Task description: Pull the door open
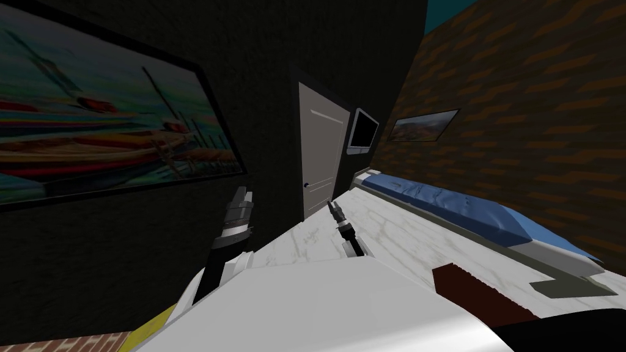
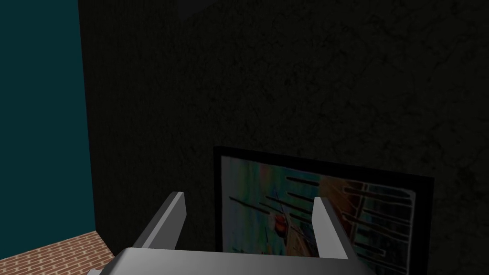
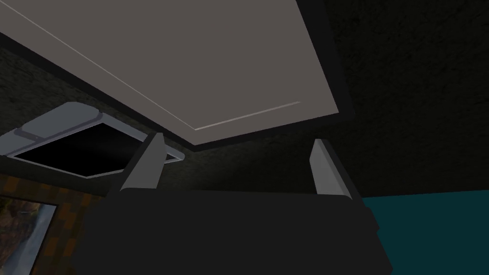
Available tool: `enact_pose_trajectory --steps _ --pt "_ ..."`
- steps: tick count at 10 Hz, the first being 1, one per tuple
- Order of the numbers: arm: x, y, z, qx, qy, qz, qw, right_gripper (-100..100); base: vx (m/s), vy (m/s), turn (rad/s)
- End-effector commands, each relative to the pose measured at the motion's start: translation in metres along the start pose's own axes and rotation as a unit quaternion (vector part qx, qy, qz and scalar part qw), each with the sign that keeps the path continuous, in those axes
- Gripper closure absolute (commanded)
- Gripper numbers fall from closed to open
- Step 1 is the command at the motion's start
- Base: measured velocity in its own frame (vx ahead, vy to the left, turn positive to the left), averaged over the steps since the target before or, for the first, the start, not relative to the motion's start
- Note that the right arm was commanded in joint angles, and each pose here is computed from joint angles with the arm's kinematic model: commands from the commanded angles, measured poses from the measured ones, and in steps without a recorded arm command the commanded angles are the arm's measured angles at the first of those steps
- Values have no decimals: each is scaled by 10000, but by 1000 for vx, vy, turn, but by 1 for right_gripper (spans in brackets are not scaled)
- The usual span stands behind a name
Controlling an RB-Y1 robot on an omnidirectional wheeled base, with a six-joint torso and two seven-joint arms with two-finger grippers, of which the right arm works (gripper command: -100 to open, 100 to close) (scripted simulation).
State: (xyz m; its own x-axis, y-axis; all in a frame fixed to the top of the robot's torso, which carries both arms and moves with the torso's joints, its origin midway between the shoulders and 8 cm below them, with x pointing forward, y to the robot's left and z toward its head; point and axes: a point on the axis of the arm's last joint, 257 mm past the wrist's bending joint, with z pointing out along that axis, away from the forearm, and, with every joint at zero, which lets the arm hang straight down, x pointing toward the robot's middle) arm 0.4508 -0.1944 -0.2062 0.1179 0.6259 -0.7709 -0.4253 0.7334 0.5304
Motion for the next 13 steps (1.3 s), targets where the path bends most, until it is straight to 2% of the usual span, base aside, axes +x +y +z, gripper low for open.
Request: enact_pose_trajectory --steps 1,7,13 --pt "113 -37 -21 -9 116 -164 9998 -100 94 19 -6" --pt "486 -171 -122 -71 540 -724 9959 -100 100 18 -5" --pt "814 -290 -251 -173 939 -1242 9877 -100 99 19 -3"
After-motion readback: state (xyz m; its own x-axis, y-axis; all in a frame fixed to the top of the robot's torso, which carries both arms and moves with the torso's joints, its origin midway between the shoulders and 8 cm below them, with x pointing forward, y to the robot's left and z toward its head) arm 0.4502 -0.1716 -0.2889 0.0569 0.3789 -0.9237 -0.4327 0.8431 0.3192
